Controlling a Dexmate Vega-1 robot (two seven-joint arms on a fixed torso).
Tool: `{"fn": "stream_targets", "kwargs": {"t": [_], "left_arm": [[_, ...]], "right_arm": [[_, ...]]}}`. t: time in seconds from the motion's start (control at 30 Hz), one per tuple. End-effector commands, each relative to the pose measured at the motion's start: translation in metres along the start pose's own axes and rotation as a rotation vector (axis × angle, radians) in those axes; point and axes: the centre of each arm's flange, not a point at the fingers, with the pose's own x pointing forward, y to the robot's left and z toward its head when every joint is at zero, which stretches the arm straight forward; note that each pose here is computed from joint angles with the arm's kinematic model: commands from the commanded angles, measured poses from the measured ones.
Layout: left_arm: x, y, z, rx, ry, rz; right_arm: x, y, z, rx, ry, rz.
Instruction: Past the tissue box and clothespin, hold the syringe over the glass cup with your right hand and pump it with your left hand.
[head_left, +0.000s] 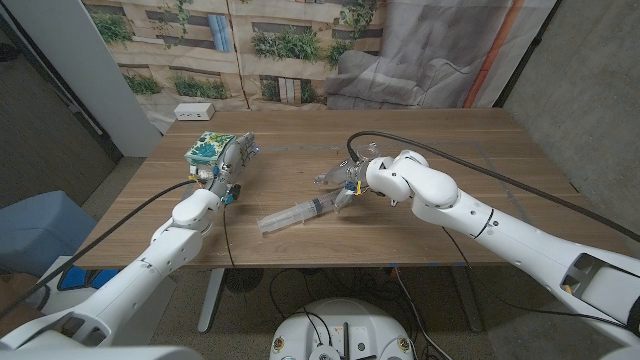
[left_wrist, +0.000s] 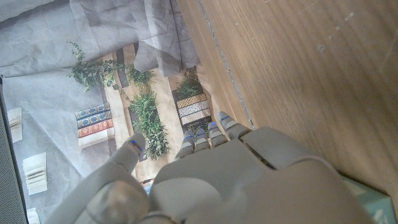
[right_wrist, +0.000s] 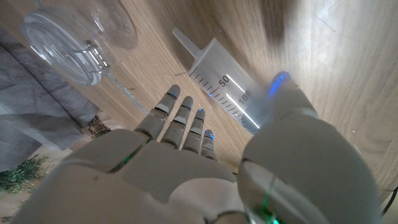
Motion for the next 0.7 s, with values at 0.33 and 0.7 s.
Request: {"fn": "stream_targets", "kwargs": {"t": [0.33, 0.7], "left_arm": [[-0.006, 0.000, -0.001, 0.009, 0.010, -0.007], [-0.008, -0.002, -0.002, 0.010, 0.015, -0.013]], "right_arm": [[0.017, 0.017, 0.004, -0.020, 0.003, 0.017], [0.021, 0.017, 0.008, -0.035, 0.007, 0.028]]}}
